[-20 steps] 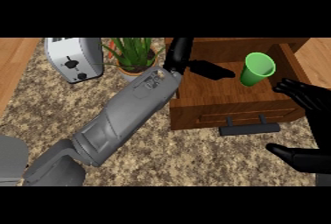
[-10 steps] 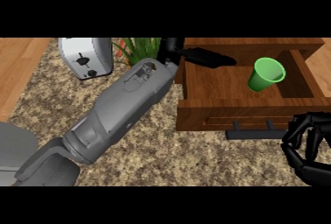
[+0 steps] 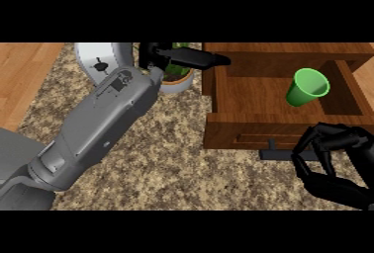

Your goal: Pick up the cup, place it into the drawer and close the drawer

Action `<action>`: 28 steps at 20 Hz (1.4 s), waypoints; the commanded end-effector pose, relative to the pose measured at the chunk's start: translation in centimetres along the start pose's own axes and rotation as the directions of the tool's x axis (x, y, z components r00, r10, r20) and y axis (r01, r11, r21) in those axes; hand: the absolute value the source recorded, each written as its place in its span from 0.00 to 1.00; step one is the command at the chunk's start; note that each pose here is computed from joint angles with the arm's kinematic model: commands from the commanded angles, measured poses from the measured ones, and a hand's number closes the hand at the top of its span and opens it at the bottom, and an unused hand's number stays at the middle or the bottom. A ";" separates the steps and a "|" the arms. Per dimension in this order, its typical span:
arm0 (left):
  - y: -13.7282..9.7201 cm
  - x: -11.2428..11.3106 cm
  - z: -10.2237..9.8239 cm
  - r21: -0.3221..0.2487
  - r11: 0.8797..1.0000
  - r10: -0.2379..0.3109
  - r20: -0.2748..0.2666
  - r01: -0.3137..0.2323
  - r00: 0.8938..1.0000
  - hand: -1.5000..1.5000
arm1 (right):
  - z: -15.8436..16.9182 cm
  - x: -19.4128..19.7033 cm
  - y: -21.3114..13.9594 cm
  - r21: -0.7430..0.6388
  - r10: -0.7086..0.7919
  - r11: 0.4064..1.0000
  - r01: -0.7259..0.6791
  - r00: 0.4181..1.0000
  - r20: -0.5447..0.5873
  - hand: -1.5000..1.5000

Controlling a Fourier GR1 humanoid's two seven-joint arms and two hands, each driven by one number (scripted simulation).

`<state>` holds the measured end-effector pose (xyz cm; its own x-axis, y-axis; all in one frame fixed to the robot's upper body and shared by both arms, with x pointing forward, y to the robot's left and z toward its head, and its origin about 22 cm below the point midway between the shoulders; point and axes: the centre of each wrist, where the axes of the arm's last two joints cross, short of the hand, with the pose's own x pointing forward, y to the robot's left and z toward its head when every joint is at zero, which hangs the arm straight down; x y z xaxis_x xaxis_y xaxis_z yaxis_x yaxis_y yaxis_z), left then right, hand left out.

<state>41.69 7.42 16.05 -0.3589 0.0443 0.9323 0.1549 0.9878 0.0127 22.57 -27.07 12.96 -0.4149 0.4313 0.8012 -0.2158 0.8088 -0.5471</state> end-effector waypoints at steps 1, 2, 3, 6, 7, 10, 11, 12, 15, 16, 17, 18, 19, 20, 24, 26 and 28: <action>2.5 0.1 2.3 0.007 1.000 0.017 -0.010 -0.017 1.000 0.00 | -2.0 -0.6 1.4 -0.011 0.086 0.996 -0.086 0.996 -0.019 1.00; 3.5 1.2 1.8 0.039 0.999 0.018 -0.013 -0.018 1.000 0.00 | -1.9 -1.7 1.8 0.014 0.114 0.993 -0.113 0.993 -0.032 1.00; 5.4 0.8 2.1 0.049 0.998 0.026 0.000 -0.026 1.000 0.00 | -1.9 -2.2 3.1 0.006 0.120 0.993 -0.120 0.992 -0.035 1.00; 8.0 -1.3 4.4 0.042 0.999 0.023 -0.023 -0.022 0.999 0.00 | -4.1 -1.6 2.2 0.062 0.253 0.966 -0.251 0.967 -0.028 1.00; 6.6 0.2 4.3 0.051 0.998 0.042 -0.005 -0.041 0.999 0.00 | -3.3 -2.7 4.5 0.079 0.281 0.957 -0.279 0.959 -0.017 1.00; 11.3 -1.2 5.9 0.069 0.997 0.032 -0.027 -0.030 0.999 0.00 | -2.5 -4.4 4.9 0.205 0.418 0.892 -0.402 0.908 -0.037 1.00; 11.1 -0.6 6.1 0.061 0.998 0.033 -0.011 -0.032 0.999 0.00 | -4.0 -4.8 6.4 0.190 0.448 0.880 -0.435 0.893 -0.032 1.00; 10.7 -0.5 6.6 0.070 0.997 0.038 -0.020 -0.036 0.999 0.00 | -3.9 -5.6 7.2 0.209 0.472 0.866 -0.454 0.881 -0.043 1.00; 12.5 -0.8 7.8 0.051 0.997 0.054 -0.007 -0.054 0.999 0.00 | -7.6 -7.3 7.1 0.229 0.540 0.823 -0.520 0.841 -0.029 1.00; 13.2 -0.9 8.2 0.065 0.997 0.029 -0.015 -0.028 0.999 0.00 | -6.7 -8.6 8.1 0.238 0.583 0.793 -0.560 0.812 -0.030 1.00; 13.9 -0.4 8.1 0.061 0.997 0.058 -0.018 -0.057 0.998 0.00 | -8.8 -8.5 7.9 0.254 0.594 0.783 -0.568 0.804 -0.032 1.00; 14.1 -1.0 9.6 0.057 0.997 0.051 -0.036 -0.049 0.998 0.00 | -6.7 -9.4 11.3 0.265 0.607 0.767 -0.585 0.795 -0.003 1.00; 16.0 -2.7 10.5 0.081 0.996 0.037 -0.022 -0.035 0.999 0.00 | -8.2 -10.6 9.1 0.275 0.598 0.775 -0.570 0.801 -0.024 1.00; 14.6 -1.1 10.2 0.080 0.996 0.028 -0.014 -0.027 1.000 0.00 | -10.3 -10.9 8.8 0.266 0.599 0.777 -0.570 0.800 -0.036 1.00; 17.1 -1.0 11.8 0.092 0.995 0.043 -0.014 -0.042 0.999 0.00 | -11.0 -13.9 10.4 0.257 0.575 0.798 -0.545 0.816 -0.054 1.00; 18.9 -0.6 11.8 0.060 0.997 0.042 -0.023 -0.040 0.999 0.00 | -13.2 -14.1 8.9 0.255 0.573 0.802 -0.540 0.816 -0.077 1.00; 18.5 -0.8 12.9 0.078 0.996 0.041 -0.012 -0.040 0.999 0.00 | -14.0 -14.8 6.3 0.259 0.546 0.821 -0.509 0.832 -0.096 1.00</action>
<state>34.13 26.08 11.36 -0.3335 0.0855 0.9389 0.0954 0.9938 -0.0566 37.17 -21.25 0.49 -0.4155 0.8363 0.3577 -0.1606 0.3196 -0.9338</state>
